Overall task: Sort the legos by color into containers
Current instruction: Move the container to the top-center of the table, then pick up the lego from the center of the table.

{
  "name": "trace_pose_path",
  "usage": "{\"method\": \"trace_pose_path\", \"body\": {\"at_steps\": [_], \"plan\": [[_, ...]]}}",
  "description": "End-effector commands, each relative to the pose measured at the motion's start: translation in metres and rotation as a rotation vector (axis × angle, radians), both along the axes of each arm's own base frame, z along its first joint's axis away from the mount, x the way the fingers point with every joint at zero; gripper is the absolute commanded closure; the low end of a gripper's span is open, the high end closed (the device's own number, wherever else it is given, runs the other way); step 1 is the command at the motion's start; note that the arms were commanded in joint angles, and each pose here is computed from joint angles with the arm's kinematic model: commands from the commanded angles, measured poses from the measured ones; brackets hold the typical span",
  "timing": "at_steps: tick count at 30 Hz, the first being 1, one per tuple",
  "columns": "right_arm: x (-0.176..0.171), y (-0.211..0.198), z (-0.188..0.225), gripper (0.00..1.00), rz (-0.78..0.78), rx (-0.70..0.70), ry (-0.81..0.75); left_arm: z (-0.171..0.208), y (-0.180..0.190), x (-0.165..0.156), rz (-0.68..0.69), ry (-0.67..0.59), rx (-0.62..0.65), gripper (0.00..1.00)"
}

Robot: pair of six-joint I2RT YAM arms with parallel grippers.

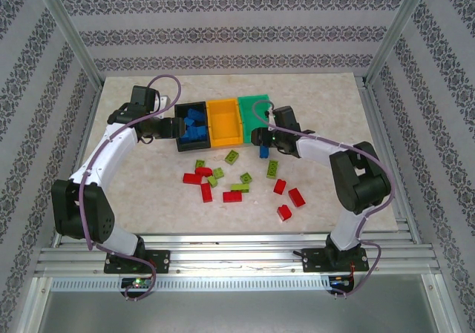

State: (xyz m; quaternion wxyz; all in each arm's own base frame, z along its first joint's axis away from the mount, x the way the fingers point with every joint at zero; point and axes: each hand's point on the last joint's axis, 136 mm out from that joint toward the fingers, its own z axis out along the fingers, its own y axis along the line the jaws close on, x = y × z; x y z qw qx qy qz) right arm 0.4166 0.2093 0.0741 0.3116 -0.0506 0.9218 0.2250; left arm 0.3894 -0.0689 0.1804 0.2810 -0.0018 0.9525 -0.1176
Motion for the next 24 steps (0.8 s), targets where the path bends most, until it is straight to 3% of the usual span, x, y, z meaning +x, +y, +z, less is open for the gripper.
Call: {"method": "trace_pose_path", "body": {"at_steps": [1,7,19,24], "plan": [[-0.018,-0.017,-0.002,0.46,0.014,-0.126,-0.015,0.005,0.001,0.002,0.01,-0.02,-0.023,0.22],[-0.036,-0.025,-0.018,0.46,0.017,-0.192,0.008,0.003,0.0,0.003,0.006,-0.013,-0.028,0.22],[-0.027,-0.011,-0.034,0.45,0.044,-0.205,0.047,-0.005,0.001,0.004,0.006,0.008,-0.023,0.22],[-0.027,-0.006,-0.042,0.51,0.06,-0.223,0.08,-0.003,0.0,0.004,0.006,0.001,-0.025,0.22]]}}
